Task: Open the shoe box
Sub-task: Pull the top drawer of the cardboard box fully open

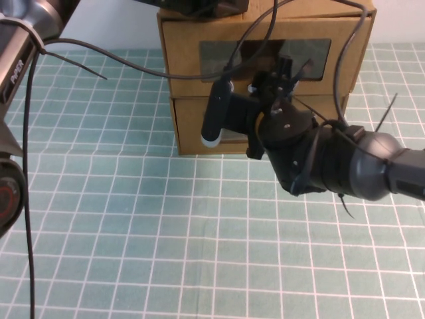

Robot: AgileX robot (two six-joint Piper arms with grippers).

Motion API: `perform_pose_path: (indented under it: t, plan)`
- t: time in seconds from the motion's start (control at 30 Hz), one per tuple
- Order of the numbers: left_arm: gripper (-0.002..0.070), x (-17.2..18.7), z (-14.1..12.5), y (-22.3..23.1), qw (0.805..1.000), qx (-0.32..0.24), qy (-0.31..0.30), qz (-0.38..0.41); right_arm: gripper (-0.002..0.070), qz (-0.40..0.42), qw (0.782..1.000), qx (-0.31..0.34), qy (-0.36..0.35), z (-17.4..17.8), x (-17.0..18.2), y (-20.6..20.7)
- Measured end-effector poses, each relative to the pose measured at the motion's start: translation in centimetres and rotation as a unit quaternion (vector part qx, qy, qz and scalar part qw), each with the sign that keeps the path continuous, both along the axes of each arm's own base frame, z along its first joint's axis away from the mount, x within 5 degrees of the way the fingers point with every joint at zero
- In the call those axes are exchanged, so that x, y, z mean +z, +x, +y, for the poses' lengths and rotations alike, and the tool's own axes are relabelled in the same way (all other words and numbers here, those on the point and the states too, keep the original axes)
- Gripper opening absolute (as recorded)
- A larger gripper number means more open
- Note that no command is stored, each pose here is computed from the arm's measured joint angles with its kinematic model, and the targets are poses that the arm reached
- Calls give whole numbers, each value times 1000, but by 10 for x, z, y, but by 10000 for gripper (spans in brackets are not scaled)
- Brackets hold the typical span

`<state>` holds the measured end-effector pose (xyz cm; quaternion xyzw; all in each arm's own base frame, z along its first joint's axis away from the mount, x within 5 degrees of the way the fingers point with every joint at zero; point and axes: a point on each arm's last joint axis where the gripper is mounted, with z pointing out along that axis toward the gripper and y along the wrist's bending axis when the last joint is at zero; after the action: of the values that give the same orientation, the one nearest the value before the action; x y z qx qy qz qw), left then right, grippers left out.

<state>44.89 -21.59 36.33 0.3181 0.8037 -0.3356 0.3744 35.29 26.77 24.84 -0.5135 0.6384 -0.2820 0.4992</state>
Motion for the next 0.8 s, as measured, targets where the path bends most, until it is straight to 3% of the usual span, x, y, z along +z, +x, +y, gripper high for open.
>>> perform_pose_path:
  t: [0.1, 0.2, 0.33, 0.37, 0.8]
  plan:
    - [-7, 0, 1, 1, 1000, 2, -1, -1, 366, -3, 1000, -7, 3, 4, -1, 6]
    - [-7, 0, 1, 1, 1000, 2, 0, -2, 312, -11, 1000, -16, -3, 6, -2, 10]
    - [-7, -1, 1, 1, 1000, 2, 0, -1, 130, -25, 999, -27, -18, 6, 0, 12]
    - [-7, -1, 1, 1, 1000, 2, 0, -1, 113, -26, 999, -27, -19, 6, 0, 12]
    - [-7, -1, 4, 1, 1000, 0, 2, 4, 111, -23, 998, -67, -5, 22, 1, -9]
